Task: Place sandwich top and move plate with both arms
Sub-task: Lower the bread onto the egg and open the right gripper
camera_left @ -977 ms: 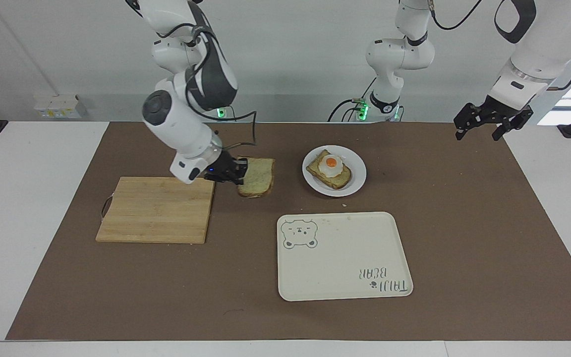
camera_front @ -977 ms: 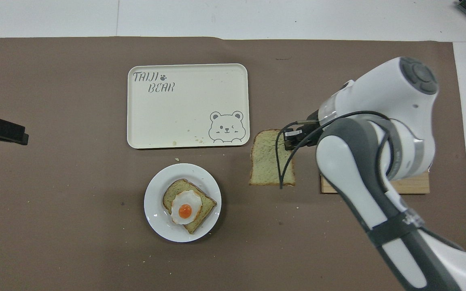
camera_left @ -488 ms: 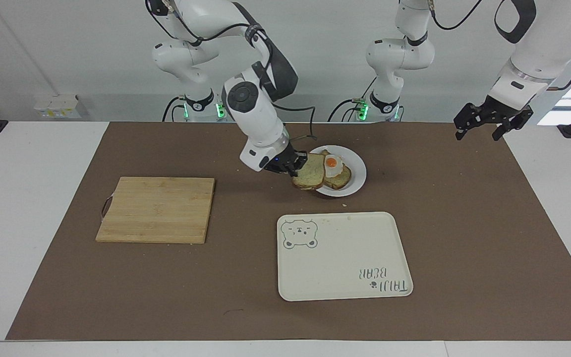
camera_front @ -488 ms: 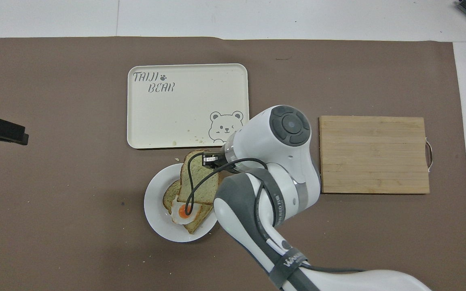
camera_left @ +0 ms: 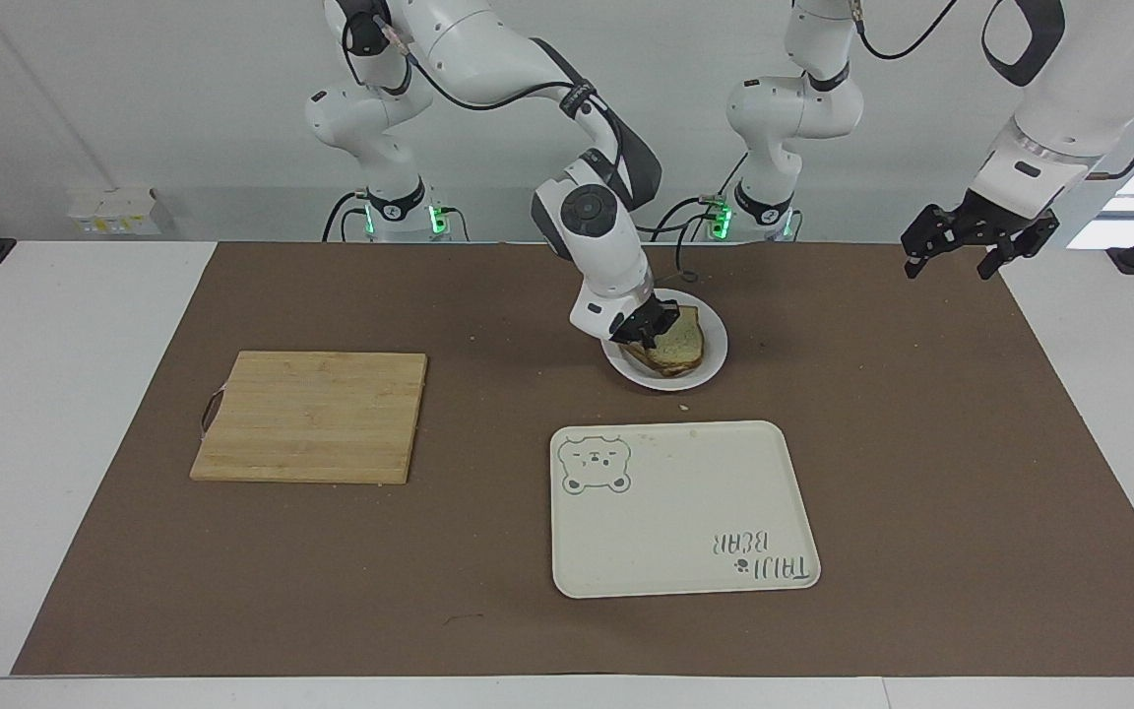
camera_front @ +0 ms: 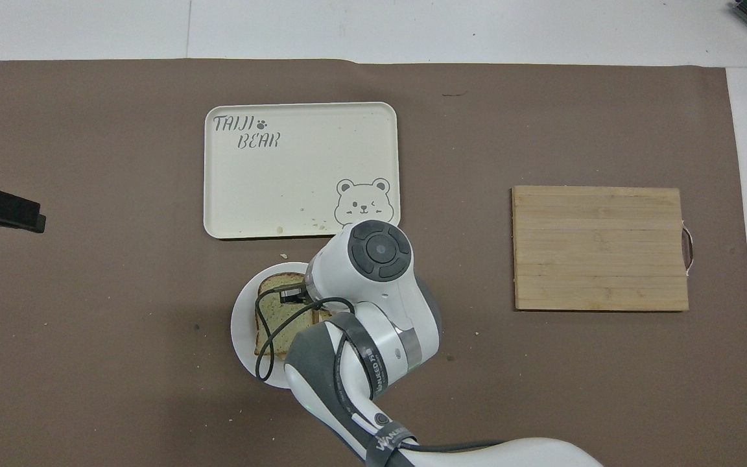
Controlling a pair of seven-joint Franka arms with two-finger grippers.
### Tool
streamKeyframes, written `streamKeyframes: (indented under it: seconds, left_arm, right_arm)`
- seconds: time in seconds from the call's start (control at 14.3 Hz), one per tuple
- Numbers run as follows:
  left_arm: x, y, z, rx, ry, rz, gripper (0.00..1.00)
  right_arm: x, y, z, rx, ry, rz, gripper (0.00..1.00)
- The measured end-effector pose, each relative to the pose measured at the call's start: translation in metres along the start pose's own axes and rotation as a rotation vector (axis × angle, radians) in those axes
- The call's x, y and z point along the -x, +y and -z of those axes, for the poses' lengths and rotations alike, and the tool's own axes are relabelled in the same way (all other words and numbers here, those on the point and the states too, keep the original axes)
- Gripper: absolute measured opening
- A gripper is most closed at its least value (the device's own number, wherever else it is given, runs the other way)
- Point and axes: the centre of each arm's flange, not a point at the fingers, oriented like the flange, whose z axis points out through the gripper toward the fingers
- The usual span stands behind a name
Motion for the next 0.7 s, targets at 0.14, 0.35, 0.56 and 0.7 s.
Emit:
streamKeyframes:
  seconds: [0.14,0.35,0.56,0.7]
  left_arm:
    - [0.000,0.000,0.000,0.000,0.000,0.000,1.00]
    - [0.000,0.000,0.000,0.000,0.000,0.000,1.00]
    - [0.000,0.000,0.000,0.000,0.000,0.000,1.00]
    - [0.000,0.000,0.000,0.000,0.000,0.000,1.00]
  right_arm:
    - [0.004,0.000,-0.010,0.016,-0.014,0.061,0.07]
    - [0.006,0.005,-0.017,0.028,-0.017,0.116,0.07]
    - [0.003,0.009,-0.015,0.033,-0.011,0.124,0.24]
    - [-0.002,0.011,-0.009,0.032,0.004,0.128,0.46]
